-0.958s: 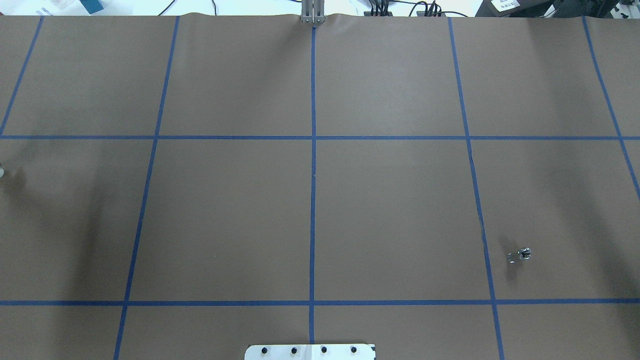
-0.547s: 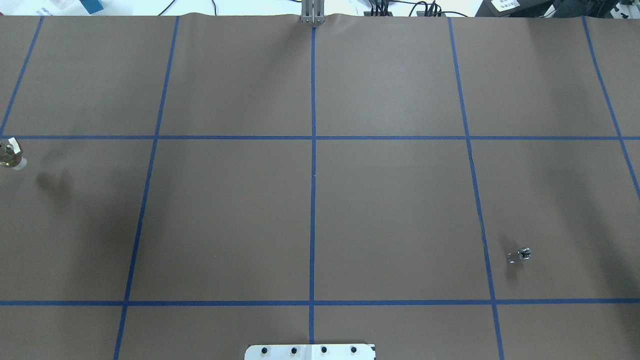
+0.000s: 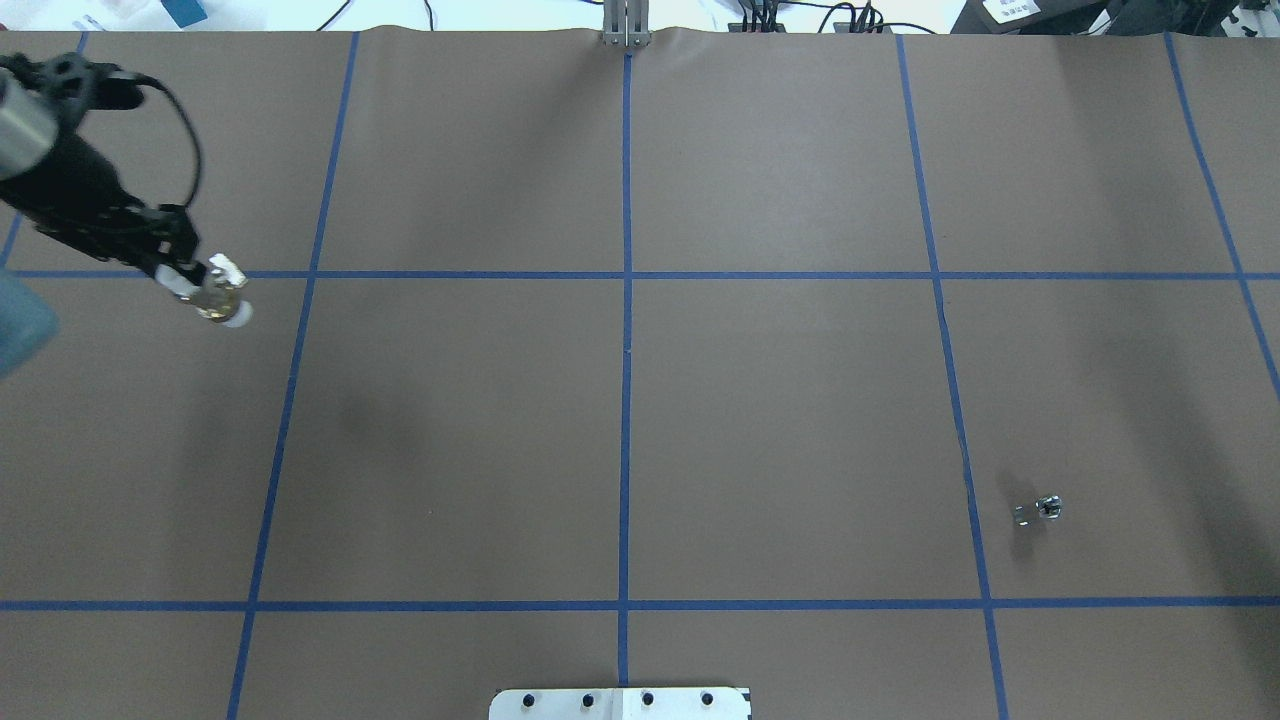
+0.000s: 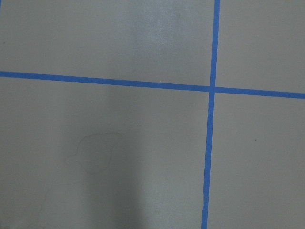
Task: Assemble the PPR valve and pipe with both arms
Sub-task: 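Carry the white PPR valve with the left gripper toward the table center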
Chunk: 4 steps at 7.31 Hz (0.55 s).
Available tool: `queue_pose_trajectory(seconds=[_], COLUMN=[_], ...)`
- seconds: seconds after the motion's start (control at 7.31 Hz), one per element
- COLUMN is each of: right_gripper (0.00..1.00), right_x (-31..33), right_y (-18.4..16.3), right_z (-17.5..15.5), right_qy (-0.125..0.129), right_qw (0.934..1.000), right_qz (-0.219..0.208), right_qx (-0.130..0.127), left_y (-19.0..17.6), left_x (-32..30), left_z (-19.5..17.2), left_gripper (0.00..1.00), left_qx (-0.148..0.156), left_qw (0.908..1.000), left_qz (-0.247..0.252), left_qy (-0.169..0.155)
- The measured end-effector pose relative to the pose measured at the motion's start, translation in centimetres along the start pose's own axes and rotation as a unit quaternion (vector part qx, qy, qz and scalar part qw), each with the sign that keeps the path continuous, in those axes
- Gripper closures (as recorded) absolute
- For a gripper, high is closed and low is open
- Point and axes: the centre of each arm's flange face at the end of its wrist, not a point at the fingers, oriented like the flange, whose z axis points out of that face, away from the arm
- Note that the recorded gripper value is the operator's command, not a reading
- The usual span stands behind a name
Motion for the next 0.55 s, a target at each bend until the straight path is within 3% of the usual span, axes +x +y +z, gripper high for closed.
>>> queue_pose_trajectory(seconds=[0.27,0.55], right_gripper=[0.00,0.00], right_x=[0.2,-0.3], right_y=[0.7,1.0], right_z=[0.6,1.0], right_qy=[-0.028,-0.044], right_qw=[0.9992,0.9984], right_qz=[-0.021,-0.029], right_qx=[0.018,0.018], left_y=[1.1,-0.1], left_x=[12.5,22.6], left_z=[2.2,4.0], left_gripper=[1.00,1.00], left_qx=[-0.001,0.004], left_qw=[0.9999,0.9997], left_qz=[-0.015,-0.025], left_qy=[-0.002,-0.005])
